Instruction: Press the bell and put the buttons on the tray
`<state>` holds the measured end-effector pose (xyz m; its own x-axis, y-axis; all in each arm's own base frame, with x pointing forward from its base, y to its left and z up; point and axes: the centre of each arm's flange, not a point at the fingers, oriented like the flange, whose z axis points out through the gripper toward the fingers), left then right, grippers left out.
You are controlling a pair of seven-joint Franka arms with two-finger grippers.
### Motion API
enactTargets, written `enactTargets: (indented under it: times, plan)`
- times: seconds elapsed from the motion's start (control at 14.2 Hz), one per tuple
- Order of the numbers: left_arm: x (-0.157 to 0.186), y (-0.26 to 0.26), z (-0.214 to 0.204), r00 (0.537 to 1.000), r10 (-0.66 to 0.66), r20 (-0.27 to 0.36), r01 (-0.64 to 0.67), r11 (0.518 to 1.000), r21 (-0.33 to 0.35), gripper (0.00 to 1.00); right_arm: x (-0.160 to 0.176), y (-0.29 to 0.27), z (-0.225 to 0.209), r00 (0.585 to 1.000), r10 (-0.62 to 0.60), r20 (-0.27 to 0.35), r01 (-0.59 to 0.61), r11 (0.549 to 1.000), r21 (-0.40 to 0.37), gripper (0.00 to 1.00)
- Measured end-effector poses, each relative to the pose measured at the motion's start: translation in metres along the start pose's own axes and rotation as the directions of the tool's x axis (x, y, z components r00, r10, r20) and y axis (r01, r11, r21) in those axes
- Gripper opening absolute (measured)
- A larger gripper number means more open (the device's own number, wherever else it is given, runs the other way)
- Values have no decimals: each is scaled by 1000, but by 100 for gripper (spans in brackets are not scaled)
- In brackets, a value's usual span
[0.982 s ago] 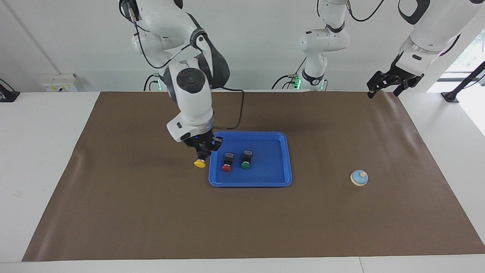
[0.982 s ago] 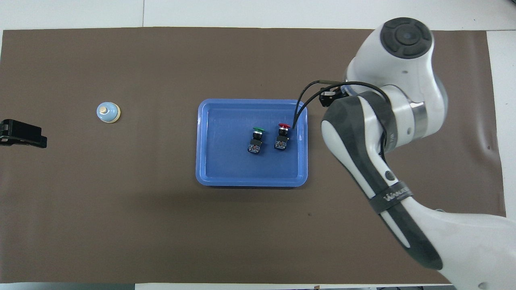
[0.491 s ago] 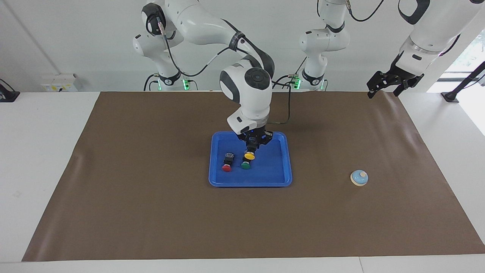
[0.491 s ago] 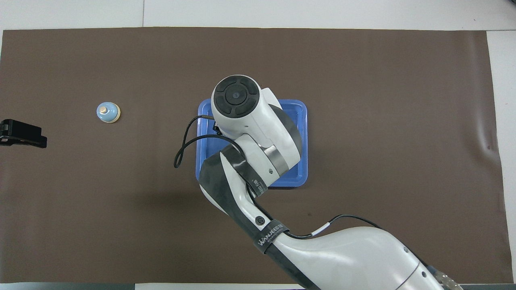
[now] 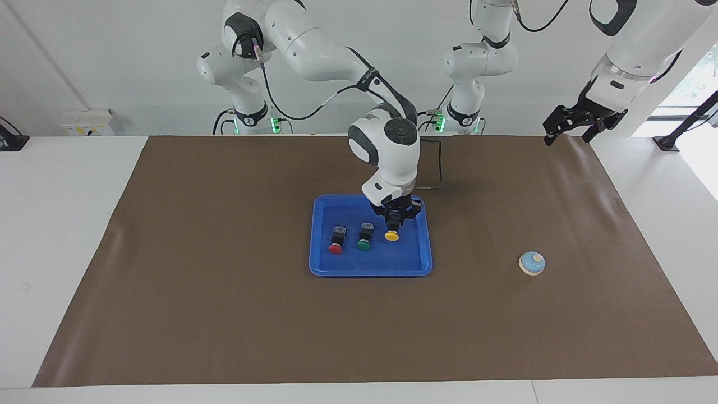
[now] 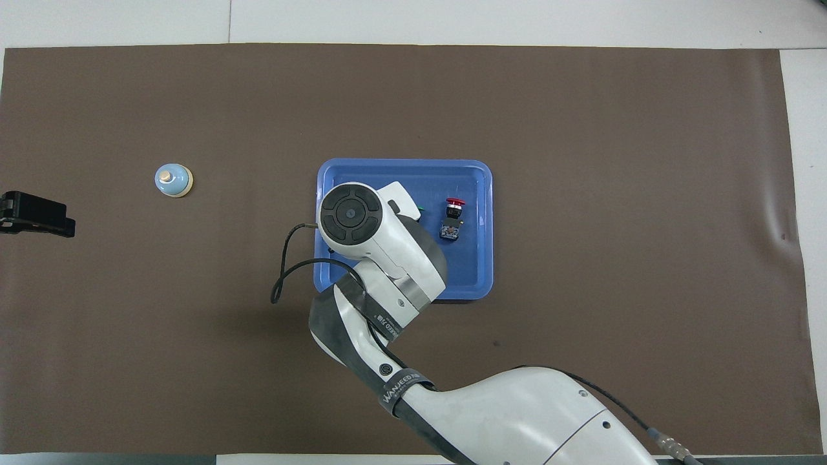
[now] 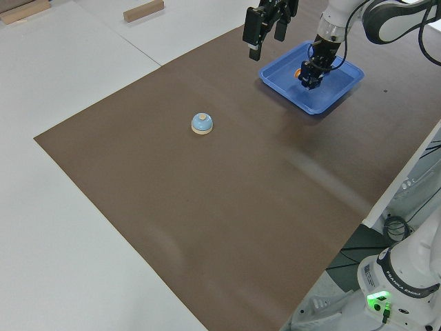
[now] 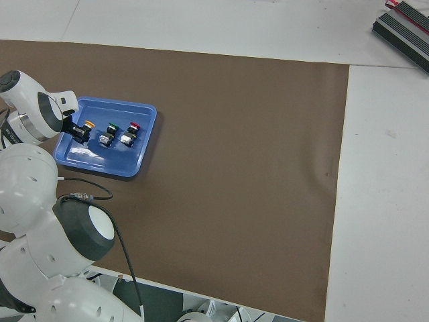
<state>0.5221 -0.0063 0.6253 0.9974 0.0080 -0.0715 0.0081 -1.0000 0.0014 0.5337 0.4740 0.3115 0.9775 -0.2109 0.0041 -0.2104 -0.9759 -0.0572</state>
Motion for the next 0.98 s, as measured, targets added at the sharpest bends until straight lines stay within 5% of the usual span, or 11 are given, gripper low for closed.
enactTargets:
  times: [0.35, 0.77, 0.98]
  plan:
    - [0, 0, 0, 1000, 0, 0, 0, 1000, 0, 100, -2, 4, 5, 1000, 12, -3, -12, 1000, 2, 41]
    - [0, 0, 0, 1000, 0, 0, 0, 1000, 0, 100, 8, 4, -30, 989, 149, -16, -149, 989, 18, 95]
    - [0, 0, 0, 1000, 0, 0, 0, 1000, 0, 100, 38, 29, -73, 974, 222, -33, -221, 975, 40, 100]
